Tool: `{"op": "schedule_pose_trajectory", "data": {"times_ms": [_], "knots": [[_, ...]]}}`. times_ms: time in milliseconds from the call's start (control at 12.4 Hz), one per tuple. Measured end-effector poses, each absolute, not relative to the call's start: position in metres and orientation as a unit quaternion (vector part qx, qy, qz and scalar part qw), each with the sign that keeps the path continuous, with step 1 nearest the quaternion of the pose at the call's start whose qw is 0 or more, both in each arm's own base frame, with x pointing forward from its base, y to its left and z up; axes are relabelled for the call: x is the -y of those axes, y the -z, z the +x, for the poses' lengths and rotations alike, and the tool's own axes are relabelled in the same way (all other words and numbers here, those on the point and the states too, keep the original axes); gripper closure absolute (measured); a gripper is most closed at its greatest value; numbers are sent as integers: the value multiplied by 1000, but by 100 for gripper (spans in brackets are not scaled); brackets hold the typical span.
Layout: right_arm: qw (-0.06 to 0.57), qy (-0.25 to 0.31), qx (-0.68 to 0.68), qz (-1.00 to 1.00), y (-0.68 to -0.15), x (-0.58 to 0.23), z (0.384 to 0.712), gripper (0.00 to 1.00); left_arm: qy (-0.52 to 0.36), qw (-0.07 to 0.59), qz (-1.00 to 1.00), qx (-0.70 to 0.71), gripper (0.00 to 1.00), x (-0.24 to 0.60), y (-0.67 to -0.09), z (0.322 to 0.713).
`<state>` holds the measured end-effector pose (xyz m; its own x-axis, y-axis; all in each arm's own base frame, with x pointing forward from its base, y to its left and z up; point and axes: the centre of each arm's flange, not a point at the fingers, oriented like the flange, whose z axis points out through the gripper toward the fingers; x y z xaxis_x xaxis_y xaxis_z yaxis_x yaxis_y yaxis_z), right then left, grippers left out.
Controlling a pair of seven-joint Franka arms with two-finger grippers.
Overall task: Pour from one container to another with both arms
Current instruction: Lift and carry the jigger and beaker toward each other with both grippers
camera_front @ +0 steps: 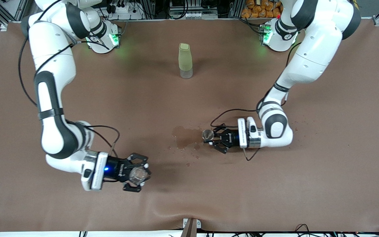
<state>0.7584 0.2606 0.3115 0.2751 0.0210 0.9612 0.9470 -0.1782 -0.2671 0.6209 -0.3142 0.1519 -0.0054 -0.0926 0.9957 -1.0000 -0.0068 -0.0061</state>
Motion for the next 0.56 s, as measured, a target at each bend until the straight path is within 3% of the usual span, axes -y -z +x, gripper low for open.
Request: {"op": "schedule_pose_trajectory", "data": {"times_ms": [563], "knots": [[504, 452, 417, -606, -347, -373, 720, 85, -480, 444, 542, 527, 79, 363, -130, 622]]}}
